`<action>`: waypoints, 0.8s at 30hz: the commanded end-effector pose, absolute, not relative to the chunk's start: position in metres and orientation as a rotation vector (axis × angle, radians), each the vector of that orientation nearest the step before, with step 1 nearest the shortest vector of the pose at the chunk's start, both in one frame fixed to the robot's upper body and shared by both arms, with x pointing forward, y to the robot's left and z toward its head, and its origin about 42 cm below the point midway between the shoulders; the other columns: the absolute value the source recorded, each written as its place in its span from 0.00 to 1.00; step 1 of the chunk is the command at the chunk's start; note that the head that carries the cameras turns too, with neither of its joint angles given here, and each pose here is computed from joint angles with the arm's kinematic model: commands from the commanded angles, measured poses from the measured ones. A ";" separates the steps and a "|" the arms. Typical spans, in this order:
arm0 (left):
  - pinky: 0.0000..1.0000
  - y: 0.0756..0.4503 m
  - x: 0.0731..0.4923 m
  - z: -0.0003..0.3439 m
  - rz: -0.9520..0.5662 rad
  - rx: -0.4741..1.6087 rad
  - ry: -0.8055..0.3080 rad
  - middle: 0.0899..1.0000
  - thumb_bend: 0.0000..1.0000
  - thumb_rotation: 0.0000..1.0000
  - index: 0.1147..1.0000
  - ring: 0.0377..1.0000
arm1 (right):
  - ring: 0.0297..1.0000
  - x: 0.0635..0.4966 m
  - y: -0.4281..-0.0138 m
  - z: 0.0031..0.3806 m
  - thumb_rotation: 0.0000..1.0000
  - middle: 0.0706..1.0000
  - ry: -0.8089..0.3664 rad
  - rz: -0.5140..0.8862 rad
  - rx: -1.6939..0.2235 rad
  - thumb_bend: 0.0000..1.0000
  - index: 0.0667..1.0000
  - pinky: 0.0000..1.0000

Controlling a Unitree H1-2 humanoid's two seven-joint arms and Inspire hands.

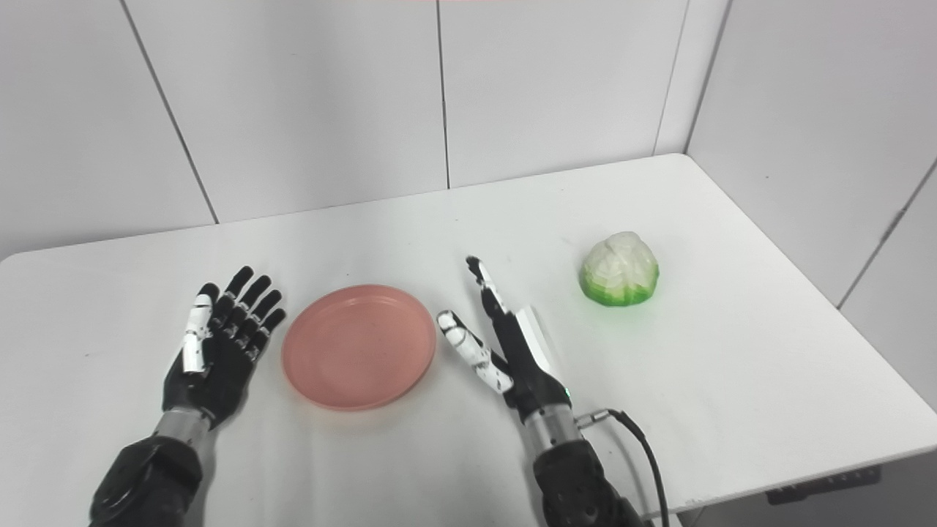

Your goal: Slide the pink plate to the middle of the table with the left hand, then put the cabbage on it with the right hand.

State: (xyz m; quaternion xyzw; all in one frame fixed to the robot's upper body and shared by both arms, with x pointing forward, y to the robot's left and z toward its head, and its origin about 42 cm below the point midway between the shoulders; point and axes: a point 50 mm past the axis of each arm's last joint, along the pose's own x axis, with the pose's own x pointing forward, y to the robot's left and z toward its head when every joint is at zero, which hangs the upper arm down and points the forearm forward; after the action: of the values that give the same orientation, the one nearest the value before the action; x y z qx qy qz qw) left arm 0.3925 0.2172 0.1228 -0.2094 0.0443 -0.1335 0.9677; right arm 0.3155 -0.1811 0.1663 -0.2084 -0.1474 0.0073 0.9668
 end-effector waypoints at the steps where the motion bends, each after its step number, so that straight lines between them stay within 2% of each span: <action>1: 0.95 0.225 0.391 0.111 -0.259 -0.420 0.129 0.94 0.39 1.00 0.93 0.94 | 0.92 0.325 -0.186 0.202 1.00 0.93 -0.418 -0.029 -0.444 0.41 0.94 0.90; 4: 0.92 0.228 0.392 0.105 -0.258 -0.428 0.127 0.92 0.40 0.98 0.90 0.92 | 0.90 0.329 -0.199 0.223 0.99 0.92 -0.459 -0.065 -0.516 0.48 0.94 0.87; 10: 0.91 0.236 0.396 0.096 -0.266 -0.442 0.127 0.91 0.41 0.93 0.90 0.90 | 0.88 0.331 -0.225 0.262 0.88 0.90 -0.527 -0.144 -0.622 0.62 0.93 0.83; 13: 0.86 0.243 0.399 0.087 -0.259 -0.444 0.134 0.88 0.46 0.86 0.87 0.87 | 0.87 0.332 -0.238 0.277 0.81 0.90 -0.536 -0.186 -0.664 0.76 0.94 0.81; 16: 0.84 0.247 0.402 0.082 -0.253 -0.444 0.139 0.87 0.47 0.84 0.85 0.86 | 0.85 0.332 -0.248 0.286 0.78 0.89 -0.547 -0.225 -0.711 0.82 0.94 0.80; 18: 0.83 0.252 0.403 0.077 -0.247 -0.447 0.144 0.85 0.48 0.83 0.84 0.84 | 0.86 0.332 -0.260 0.294 0.72 0.89 -0.569 -0.247 -0.730 0.91 0.94 0.80; 24: 0.81 0.260 0.405 0.070 -0.236 -0.447 0.155 0.83 0.49 0.80 0.82 0.82 | 0.89 0.327 -0.285 0.309 0.65 0.92 -0.589 -0.307 -0.822 0.97 0.95 0.83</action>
State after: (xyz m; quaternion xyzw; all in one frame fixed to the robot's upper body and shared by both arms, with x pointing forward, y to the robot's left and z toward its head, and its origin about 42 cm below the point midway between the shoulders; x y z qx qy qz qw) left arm 0.4259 0.2510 0.1068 -0.2154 0.0190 -0.1395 0.9663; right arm 0.3290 -0.2830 0.2868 -0.3852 -0.2472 -0.1284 0.8798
